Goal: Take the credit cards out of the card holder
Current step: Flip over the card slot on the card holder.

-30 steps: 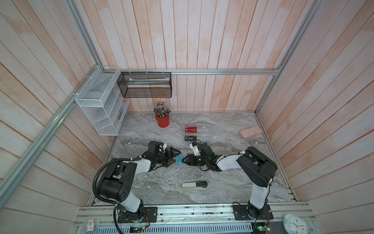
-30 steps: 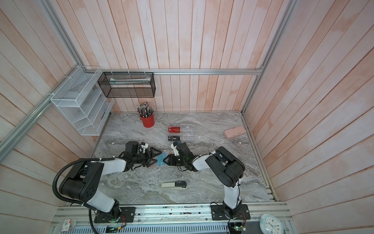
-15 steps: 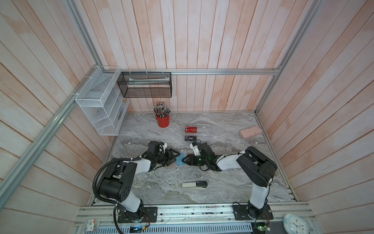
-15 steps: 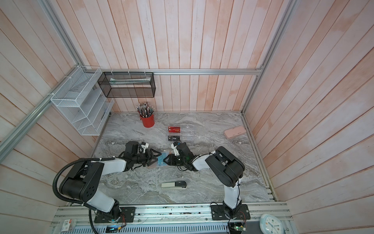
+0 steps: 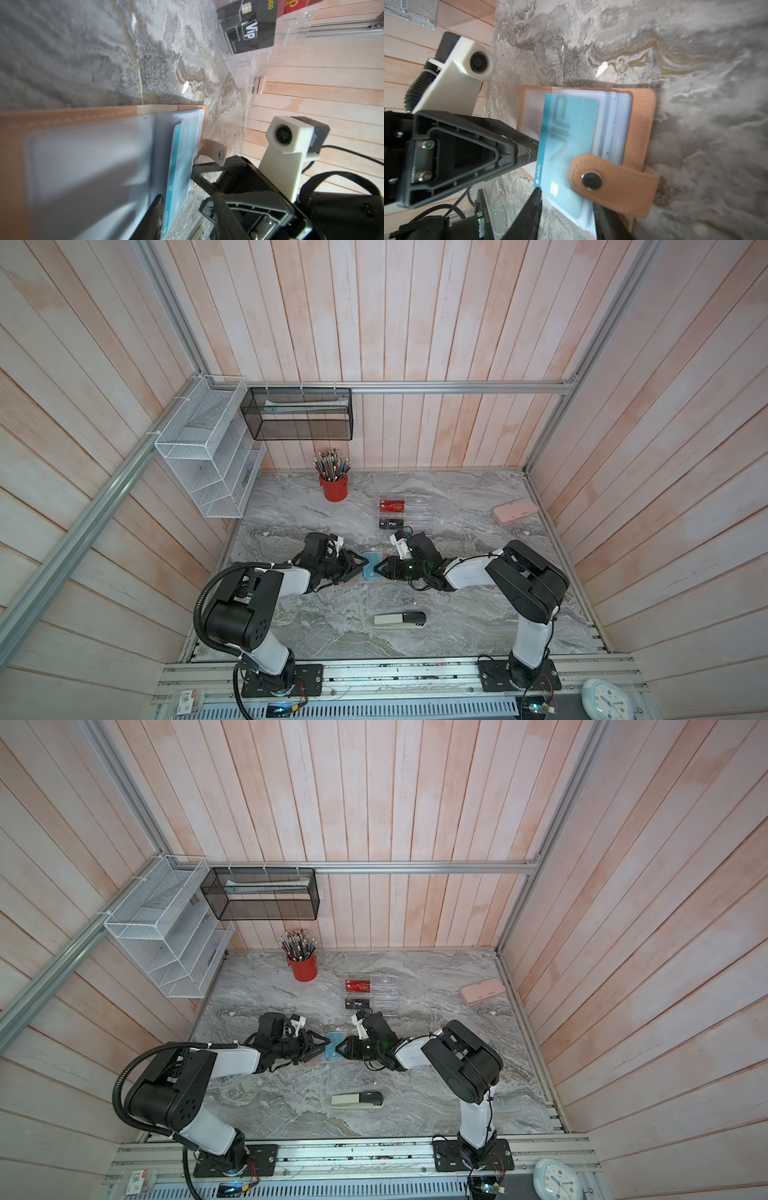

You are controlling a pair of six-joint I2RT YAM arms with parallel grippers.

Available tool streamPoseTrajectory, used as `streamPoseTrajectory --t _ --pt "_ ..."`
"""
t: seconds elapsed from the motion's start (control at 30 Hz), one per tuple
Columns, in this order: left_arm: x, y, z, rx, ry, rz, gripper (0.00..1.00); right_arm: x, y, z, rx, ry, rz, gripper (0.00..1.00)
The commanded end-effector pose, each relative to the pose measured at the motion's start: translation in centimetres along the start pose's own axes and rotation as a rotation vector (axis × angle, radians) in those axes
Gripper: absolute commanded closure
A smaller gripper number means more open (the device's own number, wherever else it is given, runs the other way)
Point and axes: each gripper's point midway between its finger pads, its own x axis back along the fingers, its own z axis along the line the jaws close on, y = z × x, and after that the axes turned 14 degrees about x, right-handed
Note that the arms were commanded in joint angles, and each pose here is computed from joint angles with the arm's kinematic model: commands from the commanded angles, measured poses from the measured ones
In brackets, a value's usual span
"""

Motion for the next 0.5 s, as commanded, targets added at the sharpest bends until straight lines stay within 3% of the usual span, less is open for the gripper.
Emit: streamPoseTrajectory --t 0.0,0.47 --pt "-0.08 -0.16 0.91 -0.016 0.011 0.008 0.64 -0.48 -2.0 -2.61 -0.054 -0.081 0.062 0.58" --pt "-0.22 -0.31 1.54 -0.023 0.019 0.011 0.82 -0.66 -2.13 -2.77 -0.06 -0.085 0.069 0.58"
